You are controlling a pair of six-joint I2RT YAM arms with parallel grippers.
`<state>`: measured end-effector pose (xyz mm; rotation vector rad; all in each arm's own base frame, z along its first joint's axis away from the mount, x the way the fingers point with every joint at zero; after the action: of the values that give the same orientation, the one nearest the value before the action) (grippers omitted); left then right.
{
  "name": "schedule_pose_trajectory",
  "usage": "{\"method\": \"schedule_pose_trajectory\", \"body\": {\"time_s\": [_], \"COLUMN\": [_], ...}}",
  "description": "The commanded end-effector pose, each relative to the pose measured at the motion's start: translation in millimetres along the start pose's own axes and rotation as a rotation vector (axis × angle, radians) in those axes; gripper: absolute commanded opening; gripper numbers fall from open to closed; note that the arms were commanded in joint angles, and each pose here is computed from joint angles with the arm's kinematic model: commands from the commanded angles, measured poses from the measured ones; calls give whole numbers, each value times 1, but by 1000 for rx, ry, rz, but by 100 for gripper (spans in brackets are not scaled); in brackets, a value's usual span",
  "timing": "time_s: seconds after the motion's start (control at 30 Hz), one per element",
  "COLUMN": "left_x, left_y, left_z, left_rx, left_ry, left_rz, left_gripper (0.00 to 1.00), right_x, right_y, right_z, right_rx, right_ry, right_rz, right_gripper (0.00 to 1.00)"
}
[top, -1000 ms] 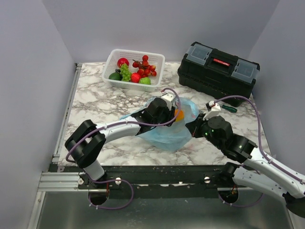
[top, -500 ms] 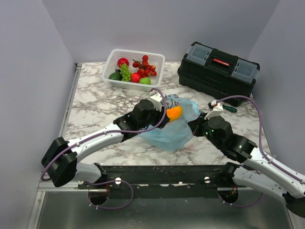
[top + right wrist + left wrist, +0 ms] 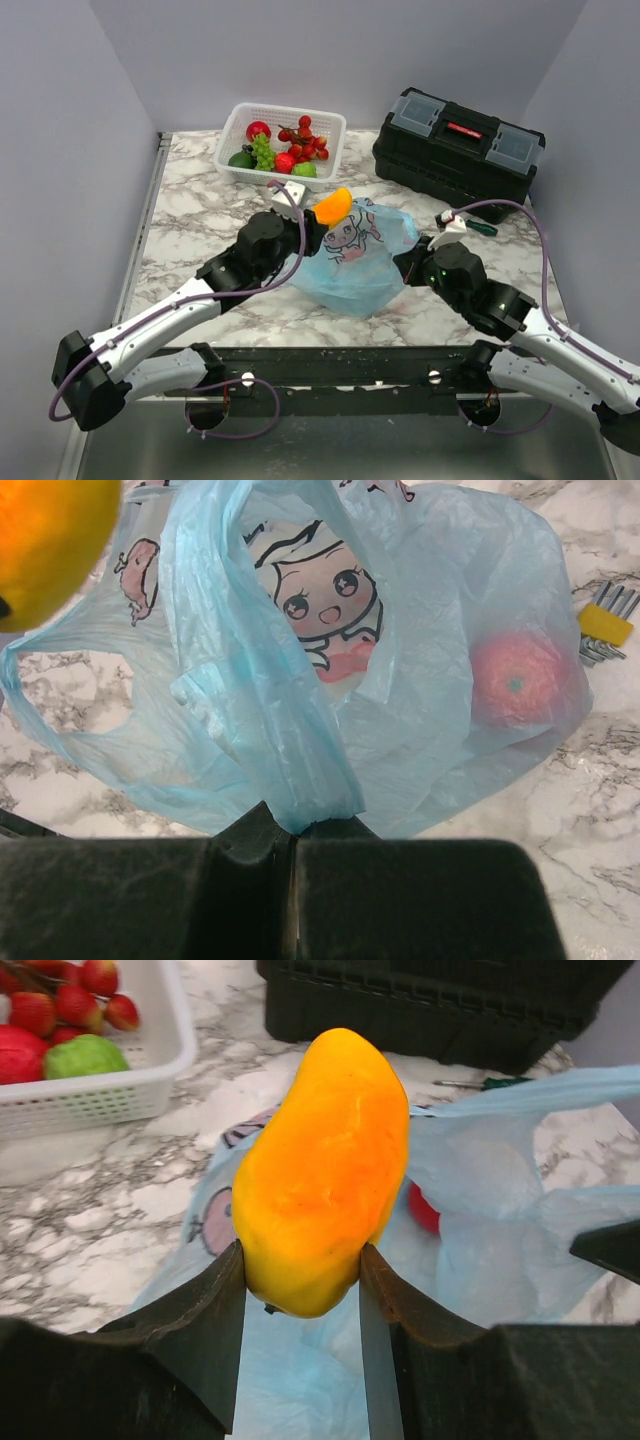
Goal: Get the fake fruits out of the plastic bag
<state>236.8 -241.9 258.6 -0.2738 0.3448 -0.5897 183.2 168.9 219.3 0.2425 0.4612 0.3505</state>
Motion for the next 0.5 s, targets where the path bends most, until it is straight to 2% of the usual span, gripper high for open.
{"method": "schedule_pose_trajectory", "body": {"time_s": [0.0,0.1,0.37,0.47], "left_x": [-15,-16,-13,-8], "left_y": [35,56,125,145], "left_z": [23,33,33,33], "left_rx": [-78,-153,-423,-483], "left_ry": [-134,-163,-116,-95], "left_rz": [165,217,349,395], "left_gripper": [0,0,0,0], "right_x": [1,3,5,5], "right_y": [1,2,2,1], "right_z": [4,3,-1,-2], "right_rx": [13,12,2,-1], "right_ry": [-15,-10,1,3], "right_rz": [-11,-8,-9,-12], "right_gripper": [1,1,1,1]}}
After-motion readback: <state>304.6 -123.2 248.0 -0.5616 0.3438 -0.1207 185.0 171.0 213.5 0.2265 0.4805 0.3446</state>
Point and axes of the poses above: each gripper's point midway between its finger pads, its own x axis out along the fingers, its own y axis along the line the jaws close on, z = x × y, the point moved 4 cm from there along -x, back along the fingers, and after that the axes turned 7 degrees about -x, right-handed, at the moved point
